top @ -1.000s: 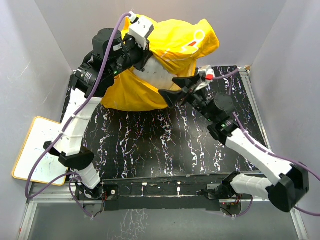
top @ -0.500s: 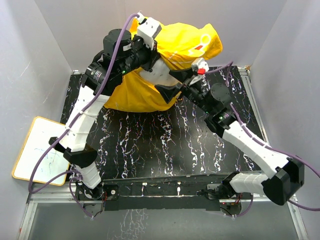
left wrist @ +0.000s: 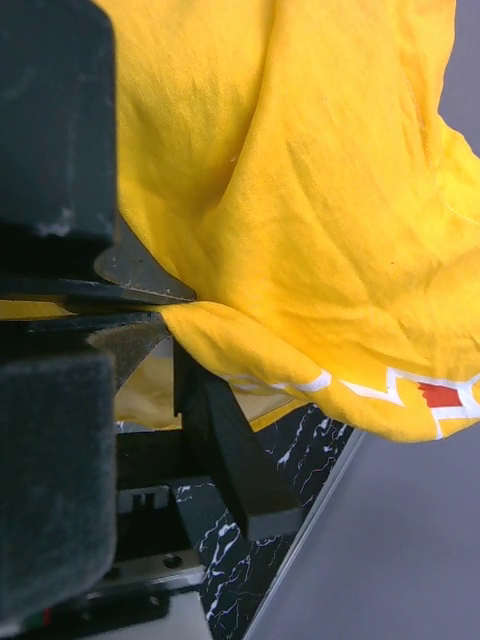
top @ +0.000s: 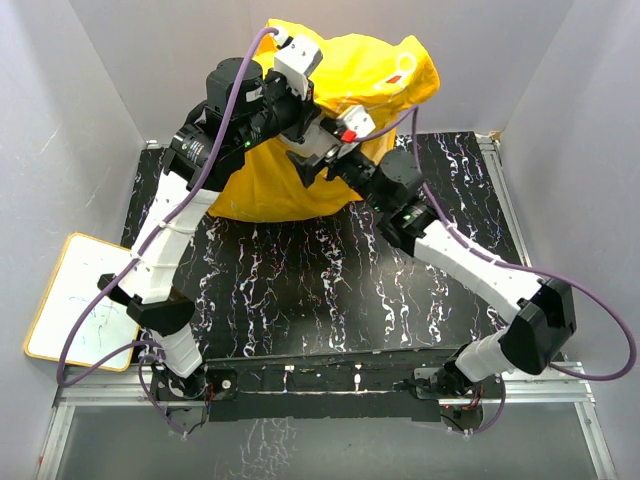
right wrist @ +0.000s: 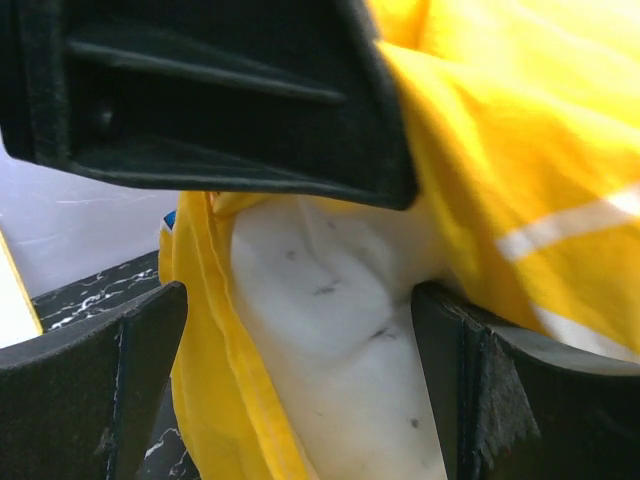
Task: Remove the pillowcase from the pillow
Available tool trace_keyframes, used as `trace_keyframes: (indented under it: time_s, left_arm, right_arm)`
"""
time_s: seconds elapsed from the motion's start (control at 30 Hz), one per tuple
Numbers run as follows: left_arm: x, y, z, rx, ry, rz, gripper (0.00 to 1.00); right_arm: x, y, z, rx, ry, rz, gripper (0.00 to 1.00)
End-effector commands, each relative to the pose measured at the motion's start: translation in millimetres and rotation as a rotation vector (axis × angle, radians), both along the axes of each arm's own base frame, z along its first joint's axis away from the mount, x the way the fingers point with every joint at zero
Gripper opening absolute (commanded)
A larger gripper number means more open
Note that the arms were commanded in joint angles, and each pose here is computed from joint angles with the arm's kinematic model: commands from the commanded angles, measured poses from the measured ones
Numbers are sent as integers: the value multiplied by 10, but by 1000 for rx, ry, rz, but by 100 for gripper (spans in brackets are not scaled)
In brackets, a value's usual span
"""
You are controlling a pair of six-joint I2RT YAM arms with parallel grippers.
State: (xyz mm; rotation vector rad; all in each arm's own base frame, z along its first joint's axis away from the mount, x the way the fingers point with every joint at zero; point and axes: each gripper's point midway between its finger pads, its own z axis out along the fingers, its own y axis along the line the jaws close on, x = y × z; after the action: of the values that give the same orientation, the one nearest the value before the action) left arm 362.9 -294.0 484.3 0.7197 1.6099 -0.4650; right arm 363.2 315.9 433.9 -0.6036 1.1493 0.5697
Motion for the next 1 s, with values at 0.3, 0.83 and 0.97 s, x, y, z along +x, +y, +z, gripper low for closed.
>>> trace_keyframes:
  time_s: [0.3, 0.83, 0.97]
  left_arm:
    - [-300, 27, 350, -37, -64, -58, 0]
    - [-426, 115, 468, -50, -90, -64, 0]
    - [-460, 130, 508, -60, -95, -70, 0]
  right_arm:
    - [373, -323, 384, 211, -146, -487, 99]
    - [91, -189, 398, 298, 24, -10, 99]
    - [275, -127, 392, 284, 51, -81, 98]
